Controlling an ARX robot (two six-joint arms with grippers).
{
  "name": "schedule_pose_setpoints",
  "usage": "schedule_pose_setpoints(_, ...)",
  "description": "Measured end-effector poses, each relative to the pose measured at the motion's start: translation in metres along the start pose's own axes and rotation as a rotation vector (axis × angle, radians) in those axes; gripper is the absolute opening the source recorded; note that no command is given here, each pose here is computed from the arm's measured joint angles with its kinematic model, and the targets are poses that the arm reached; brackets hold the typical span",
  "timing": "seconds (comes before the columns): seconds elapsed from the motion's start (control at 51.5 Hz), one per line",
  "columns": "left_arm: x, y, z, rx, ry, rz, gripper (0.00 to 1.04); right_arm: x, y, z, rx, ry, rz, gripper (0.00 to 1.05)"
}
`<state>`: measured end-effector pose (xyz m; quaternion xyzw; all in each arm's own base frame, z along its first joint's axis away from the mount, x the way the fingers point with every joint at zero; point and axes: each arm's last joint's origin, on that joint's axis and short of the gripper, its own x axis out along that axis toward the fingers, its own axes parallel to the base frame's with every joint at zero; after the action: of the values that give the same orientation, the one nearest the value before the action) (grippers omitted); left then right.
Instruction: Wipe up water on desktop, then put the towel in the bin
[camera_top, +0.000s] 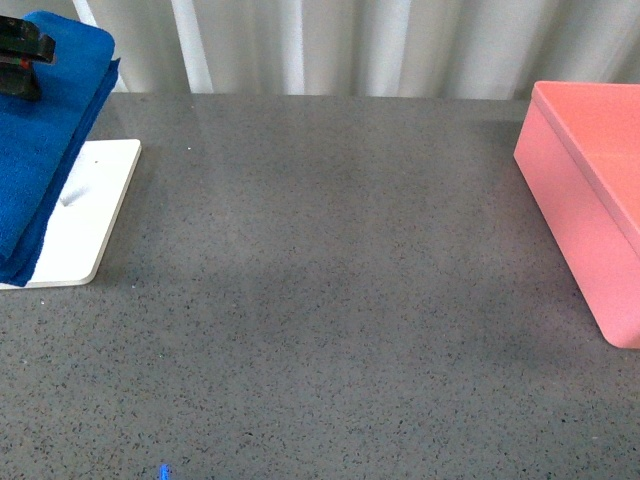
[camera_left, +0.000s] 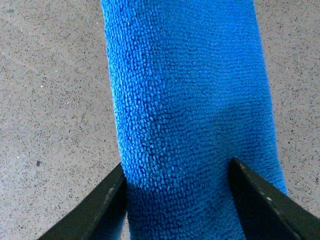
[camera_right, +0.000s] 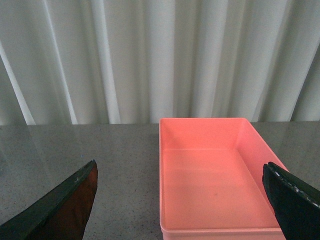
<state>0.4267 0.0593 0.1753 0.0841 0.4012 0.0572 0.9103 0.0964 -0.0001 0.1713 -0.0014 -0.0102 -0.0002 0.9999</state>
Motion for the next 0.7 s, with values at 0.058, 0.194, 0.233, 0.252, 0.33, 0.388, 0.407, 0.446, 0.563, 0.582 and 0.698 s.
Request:
schedule_pose_setpoints(0.058, 0.000, 0.001, 0.000, -0.004, -0.002, -0.002, 0.52, 0.000, 0.000, 0.000, 0.000, 0.000, 0.000, 0.98)
schedule_pose_setpoints(0.194, 0.000, 0.004, 0.000, -0.014, -0.008, -0.009, 0.32, 0.000, 0.000, 0.000, 0.000, 0.000, 0.000, 0.98)
schedule_pose_setpoints(0.233, 0.000, 0.005, 0.000, -0.019, -0.012, -0.018, 0.27, 0.000, 0.000, 0.000, 0.000, 0.000, 0.000, 0.98)
schedule_pose_setpoints(0.252, 0.000, 0.005, 0.000, -0.020, -0.013, -0.019, 0.25, 0.000, 0.000, 0.000, 0.000, 0.000, 0.000, 0.98)
schedule_pose_setpoints(0.33, 0.000, 0.006, 0.001, -0.029, -0.023, -0.026, 0.15, 0.000, 0.000, 0.000, 0.000, 0.000, 0.000, 0.98)
schedule_pose_setpoints(0.388, -0.004, 0.008, 0.003, -0.038, -0.040, -0.038, 0.04, 0.000, 0.000, 0.000, 0.000, 0.000, 0.000, 0.98)
schedule_pose_setpoints(0.407, -0.004, 0.008, 0.003, -0.040, -0.041, -0.038, 0.04, 0.000, 0.000, 0.000, 0.000, 0.000, 0.000, 0.98)
schedule_pose_setpoints(0.446, -0.006, 0.008, 0.005, -0.041, -0.050, -0.042, 0.04, 0.000, 0.000, 0.000, 0.000, 0.000, 0.000, 0.98)
schedule_pose_setpoints(0.563, -0.017, 0.011, 0.012, -0.051, -0.110, -0.060, 0.04, 0.000, 0.000, 0.000, 0.000, 0.000, 0.000, 0.98)
schedule_pose_setpoints(0.582, -0.018, 0.011, 0.013, -0.052, -0.116, -0.063, 0.04, 0.000, 0.000, 0.000, 0.000, 0.000, 0.000, 0.98)
schedule_pose_setpoints(0.698, -0.038, 0.014, 0.024, -0.077, -0.192, -0.091, 0.04, 0.000, 0.000, 0.000, 0.000, 0.000, 0.000, 0.98)
